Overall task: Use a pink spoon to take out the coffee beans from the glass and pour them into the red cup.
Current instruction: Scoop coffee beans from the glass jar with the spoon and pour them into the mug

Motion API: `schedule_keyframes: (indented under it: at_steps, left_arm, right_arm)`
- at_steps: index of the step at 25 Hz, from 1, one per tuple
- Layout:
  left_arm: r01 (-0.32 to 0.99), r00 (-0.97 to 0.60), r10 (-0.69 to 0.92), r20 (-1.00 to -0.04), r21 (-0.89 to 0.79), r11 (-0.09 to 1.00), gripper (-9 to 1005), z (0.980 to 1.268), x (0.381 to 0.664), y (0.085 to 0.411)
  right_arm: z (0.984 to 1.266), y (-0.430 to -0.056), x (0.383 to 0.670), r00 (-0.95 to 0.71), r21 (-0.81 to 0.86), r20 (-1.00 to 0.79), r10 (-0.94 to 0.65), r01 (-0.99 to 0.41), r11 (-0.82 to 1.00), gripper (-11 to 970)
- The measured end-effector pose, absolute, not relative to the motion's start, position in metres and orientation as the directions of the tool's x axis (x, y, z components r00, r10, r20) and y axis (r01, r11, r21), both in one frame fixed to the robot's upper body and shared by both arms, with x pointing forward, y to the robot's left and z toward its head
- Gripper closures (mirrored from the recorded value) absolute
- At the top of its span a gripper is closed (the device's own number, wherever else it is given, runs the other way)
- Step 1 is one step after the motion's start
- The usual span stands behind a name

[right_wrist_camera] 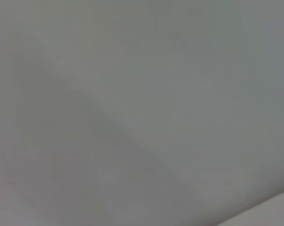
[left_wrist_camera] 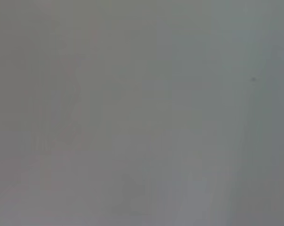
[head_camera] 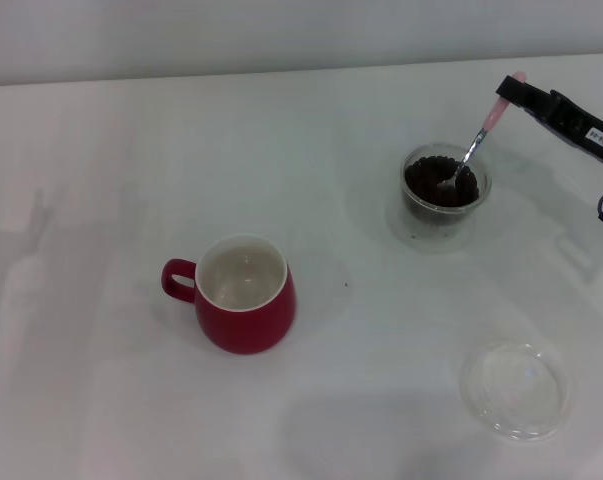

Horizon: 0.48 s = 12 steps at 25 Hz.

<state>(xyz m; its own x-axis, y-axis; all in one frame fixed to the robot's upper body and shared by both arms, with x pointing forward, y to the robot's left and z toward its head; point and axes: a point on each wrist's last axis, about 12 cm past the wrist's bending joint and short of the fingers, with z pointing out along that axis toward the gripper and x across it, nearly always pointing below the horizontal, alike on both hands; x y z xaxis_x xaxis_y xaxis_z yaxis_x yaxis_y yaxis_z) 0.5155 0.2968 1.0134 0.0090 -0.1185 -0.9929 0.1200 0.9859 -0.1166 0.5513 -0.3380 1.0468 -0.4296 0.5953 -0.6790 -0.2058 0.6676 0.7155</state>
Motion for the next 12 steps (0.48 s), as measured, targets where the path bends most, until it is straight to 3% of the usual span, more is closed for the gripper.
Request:
schedule_keyframes:
  at_steps: [12]
  left_arm:
    - [0.126, 0.015, -0.116, -0.993, -0.113, 0.986, 117, 1.0152, 0.5182, 0.2957]
  right_arm:
    - [1.0441, -0.3432, 0.5534, -0.441, 0.800, -0.569, 0.694, -0.099, 0.592, 783]
